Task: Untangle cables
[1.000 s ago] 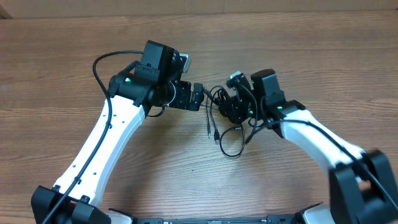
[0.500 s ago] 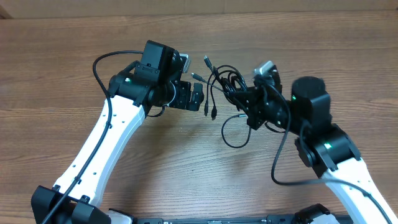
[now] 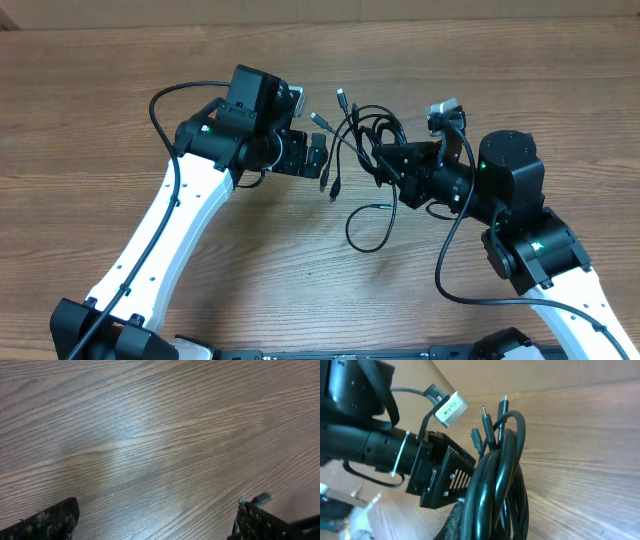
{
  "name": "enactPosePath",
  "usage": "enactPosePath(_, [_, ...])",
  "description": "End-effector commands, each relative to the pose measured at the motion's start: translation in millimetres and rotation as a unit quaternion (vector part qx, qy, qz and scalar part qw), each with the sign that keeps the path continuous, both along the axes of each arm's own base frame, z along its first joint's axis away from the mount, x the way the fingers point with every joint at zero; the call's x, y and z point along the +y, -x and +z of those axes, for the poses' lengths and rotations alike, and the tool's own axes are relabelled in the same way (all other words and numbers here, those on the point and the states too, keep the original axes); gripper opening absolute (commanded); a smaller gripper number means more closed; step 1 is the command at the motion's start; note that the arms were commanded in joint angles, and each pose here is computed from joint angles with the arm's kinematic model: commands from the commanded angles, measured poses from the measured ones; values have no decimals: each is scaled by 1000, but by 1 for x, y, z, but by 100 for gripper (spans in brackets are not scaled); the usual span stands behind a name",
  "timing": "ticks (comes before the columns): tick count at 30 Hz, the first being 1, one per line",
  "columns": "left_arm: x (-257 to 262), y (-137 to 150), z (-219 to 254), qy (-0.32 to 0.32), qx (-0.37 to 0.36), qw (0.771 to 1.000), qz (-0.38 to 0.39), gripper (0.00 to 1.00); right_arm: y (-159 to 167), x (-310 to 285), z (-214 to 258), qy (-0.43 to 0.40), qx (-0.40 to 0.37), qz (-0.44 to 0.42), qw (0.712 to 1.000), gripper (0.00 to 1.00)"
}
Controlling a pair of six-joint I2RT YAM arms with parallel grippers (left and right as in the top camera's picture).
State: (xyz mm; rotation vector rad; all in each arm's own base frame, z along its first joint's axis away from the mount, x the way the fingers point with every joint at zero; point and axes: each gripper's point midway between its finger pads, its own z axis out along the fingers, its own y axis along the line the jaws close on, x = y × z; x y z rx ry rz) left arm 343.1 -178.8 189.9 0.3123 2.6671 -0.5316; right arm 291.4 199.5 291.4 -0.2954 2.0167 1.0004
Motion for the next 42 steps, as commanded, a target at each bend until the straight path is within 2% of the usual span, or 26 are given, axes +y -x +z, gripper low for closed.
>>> enactPosePath(1, [-4,-1,1,4,-2,1000,-14,100,1,0,16,-44,23,-15,999,4])
enactPosePath(15, [-4,-1,1,5,-2,1000,-13,100,3,3,15,-81,72,-23,994,4])
enactPosePath(17, [-10,-5,6,30,-1,1000,8,100,4,6,15,-84,76,-14,994,4])
enactPosePath(20, [-29,3,14,104,47,993,32,100,4,6,14,-84,77,-13,993,4])
enactPosePath(23, [-57,15,35,189,65,979,-23,99,2,6,19,-98,81,-21,992,4])
enactPosePath(25, [-75,22,53,239,54,966,-83,75,-1,5,23,-110,81,-29,990,4])
enactPosePath(27, [-84,27,66,273,50,954,-115,69,-7,2,24,-118,87,-50,988,4])
enactPosePath(29, [-86,29,71,286,51,949,-125,72,-13,-4,22,-118,89,-76,986,4])
enactPosePath(31, [-85,29,71,292,60,947,-119,87,-17,-10,21,-117,86,-92,985,4])
enactPosePath(39, [-88,39,81,327,94,932,-125,98,-34,-41,19,-118,83,-143,979,4])
enactPosePath(42, [-90,41,84,335,96,928,-133,99,-37,-48,19,-120,83,-151,978,4])
